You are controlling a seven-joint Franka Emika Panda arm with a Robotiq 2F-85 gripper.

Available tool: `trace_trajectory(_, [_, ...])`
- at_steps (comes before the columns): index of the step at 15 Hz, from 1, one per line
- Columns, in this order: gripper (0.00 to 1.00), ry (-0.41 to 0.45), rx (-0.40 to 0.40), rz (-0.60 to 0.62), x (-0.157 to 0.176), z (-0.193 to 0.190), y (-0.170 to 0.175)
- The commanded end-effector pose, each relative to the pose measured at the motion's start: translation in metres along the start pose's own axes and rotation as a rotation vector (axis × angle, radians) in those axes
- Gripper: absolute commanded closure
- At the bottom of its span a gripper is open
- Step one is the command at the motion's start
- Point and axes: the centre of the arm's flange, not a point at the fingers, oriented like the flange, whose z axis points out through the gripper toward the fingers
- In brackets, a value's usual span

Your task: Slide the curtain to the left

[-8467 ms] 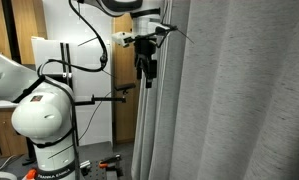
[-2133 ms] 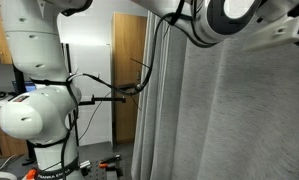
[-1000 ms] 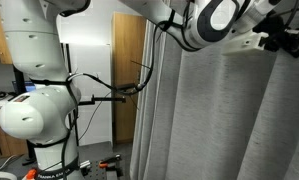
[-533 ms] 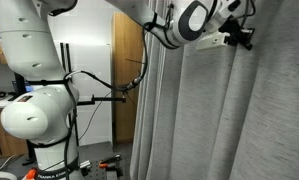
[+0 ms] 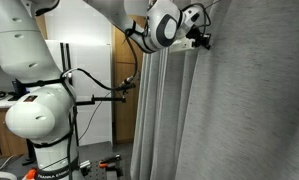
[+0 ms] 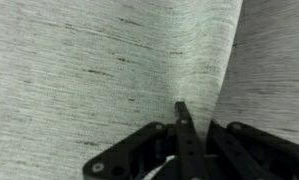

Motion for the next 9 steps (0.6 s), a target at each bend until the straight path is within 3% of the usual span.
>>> trace_trajectory(1, [1.0,-0.069,0.12,-0.017,-0.044,-0.005,-0.07])
trace_trajectory(5, [1.0,-0.071,0.212,0.009,-0.049,-0.038,-0.12])
trace_trajectory(9, [1.0,-0.085,0.244,0.052,-0.057,-0.069,-0.153])
